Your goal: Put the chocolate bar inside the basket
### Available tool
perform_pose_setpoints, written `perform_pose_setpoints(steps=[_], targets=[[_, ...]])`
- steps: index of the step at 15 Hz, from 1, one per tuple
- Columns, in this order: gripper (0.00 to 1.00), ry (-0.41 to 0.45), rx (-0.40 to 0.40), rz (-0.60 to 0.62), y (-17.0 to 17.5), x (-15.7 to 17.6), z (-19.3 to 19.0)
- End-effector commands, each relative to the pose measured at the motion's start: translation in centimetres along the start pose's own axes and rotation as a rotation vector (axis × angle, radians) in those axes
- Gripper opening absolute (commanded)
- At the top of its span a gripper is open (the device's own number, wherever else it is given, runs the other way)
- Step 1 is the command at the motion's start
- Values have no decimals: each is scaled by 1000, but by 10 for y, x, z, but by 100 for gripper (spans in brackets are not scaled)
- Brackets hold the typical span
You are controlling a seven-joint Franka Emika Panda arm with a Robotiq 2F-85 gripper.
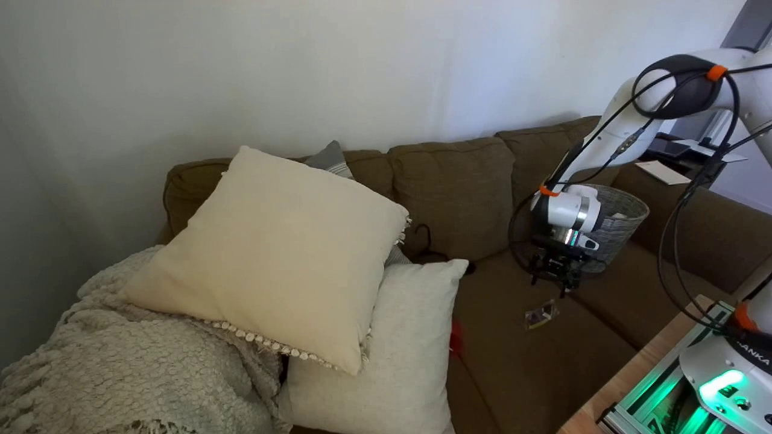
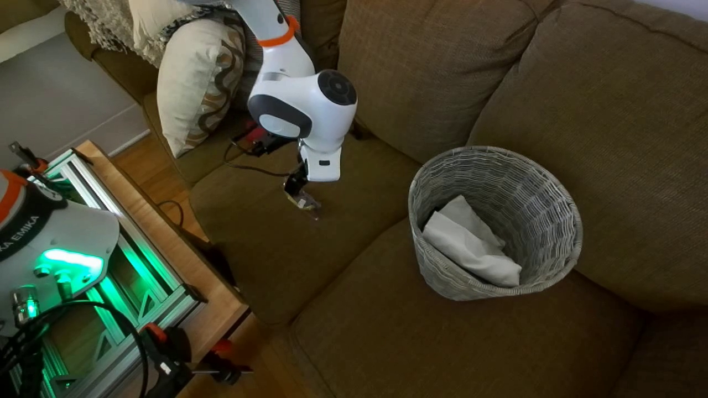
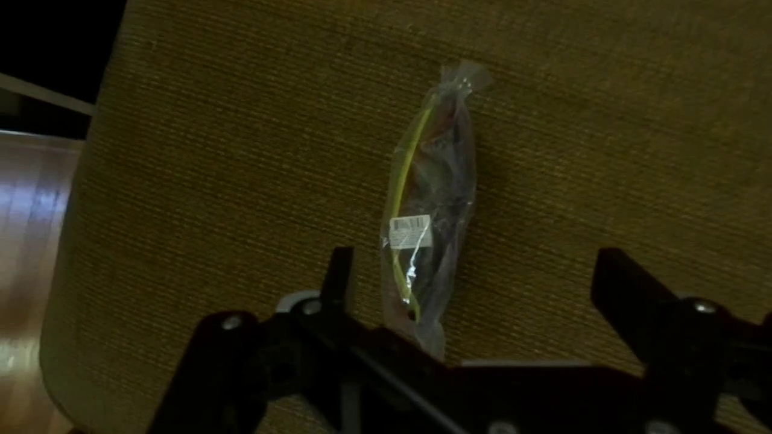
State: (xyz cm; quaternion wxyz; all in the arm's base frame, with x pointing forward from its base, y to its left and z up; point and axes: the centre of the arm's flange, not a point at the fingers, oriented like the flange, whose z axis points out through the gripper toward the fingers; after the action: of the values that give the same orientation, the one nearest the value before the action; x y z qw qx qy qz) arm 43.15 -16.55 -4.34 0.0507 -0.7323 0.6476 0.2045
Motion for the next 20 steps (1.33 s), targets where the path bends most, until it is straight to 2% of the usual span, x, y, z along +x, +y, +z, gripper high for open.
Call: perform_pose_setpoints(steps=[1,3,5,7,10,12,14,17,18,19,20], targets=[[100,-18,-78,187,-37,24,36],[100,3,-117,292,-45,26,38],[100,18,-133,345,-57,27,46],[100,-15,-263,359,-68,27,59],[100,-61,-436,316,-66,23,70],[100,-9,-457,296,-69,30,79],[100,93,-430,297,-75,38,82],[100,170,-398,273,-83,42,81],[91,184,-400,264,-85,43,85],[74,193,-405,258,-84,44,88],[66,193,-407,252,-82,44,91]])
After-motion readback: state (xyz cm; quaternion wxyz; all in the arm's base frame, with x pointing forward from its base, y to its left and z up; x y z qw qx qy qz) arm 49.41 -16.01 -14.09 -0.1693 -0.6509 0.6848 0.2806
